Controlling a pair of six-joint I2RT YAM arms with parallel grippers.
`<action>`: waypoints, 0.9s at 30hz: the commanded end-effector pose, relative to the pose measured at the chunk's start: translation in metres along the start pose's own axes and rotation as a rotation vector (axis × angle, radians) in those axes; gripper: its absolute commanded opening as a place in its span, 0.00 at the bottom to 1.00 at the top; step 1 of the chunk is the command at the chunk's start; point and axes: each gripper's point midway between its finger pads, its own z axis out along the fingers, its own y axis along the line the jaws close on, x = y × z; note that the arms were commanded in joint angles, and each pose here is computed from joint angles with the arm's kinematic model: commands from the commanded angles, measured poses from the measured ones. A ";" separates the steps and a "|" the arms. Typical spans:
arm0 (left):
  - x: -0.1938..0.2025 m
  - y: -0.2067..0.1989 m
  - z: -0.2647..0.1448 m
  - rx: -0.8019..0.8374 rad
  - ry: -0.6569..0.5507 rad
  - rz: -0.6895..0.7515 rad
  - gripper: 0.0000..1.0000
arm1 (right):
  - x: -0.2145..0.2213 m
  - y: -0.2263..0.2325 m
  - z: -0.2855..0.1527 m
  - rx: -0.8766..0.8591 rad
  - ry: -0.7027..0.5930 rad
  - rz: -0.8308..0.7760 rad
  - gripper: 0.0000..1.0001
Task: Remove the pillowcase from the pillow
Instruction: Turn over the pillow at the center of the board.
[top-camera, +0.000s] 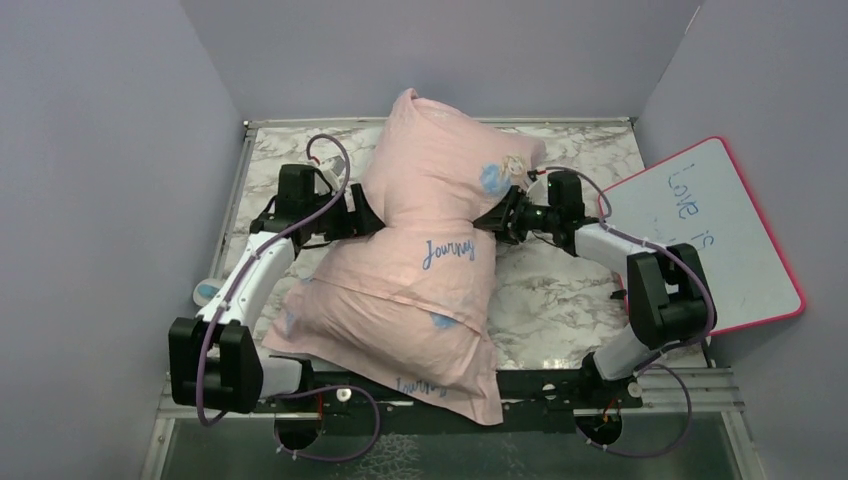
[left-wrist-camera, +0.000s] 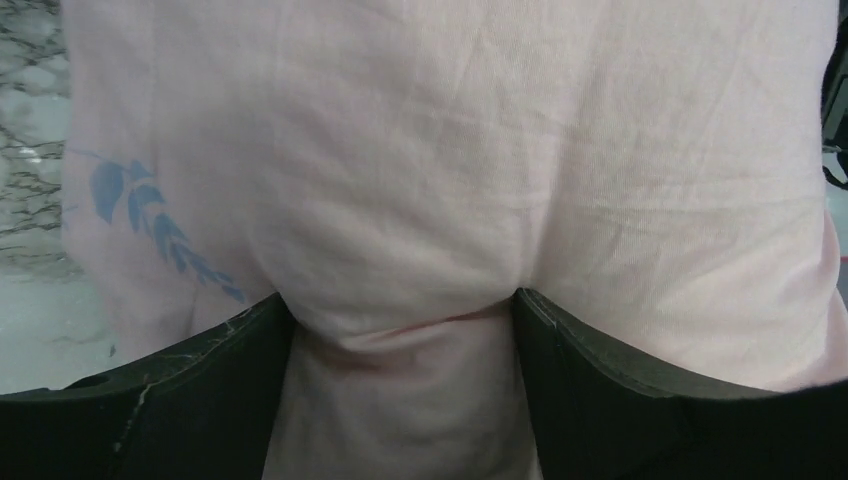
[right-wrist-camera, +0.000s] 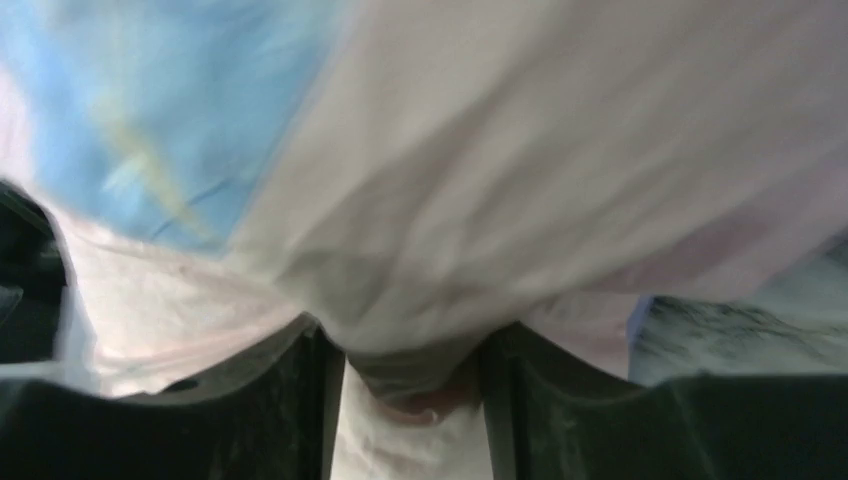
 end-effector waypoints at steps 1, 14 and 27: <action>0.020 -0.022 0.016 0.181 0.122 0.001 0.71 | 0.020 0.056 -0.007 -0.357 0.128 -0.020 0.35; -0.108 -0.044 0.105 0.241 -0.006 0.057 0.14 | -0.053 0.060 -0.063 0.140 -0.270 -0.230 0.16; -0.109 -0.018 0.109 0.093 -0.009 0.060 0.66 | -0.066 0.029 -0.073 0.381 -0.233 -0.280 0.50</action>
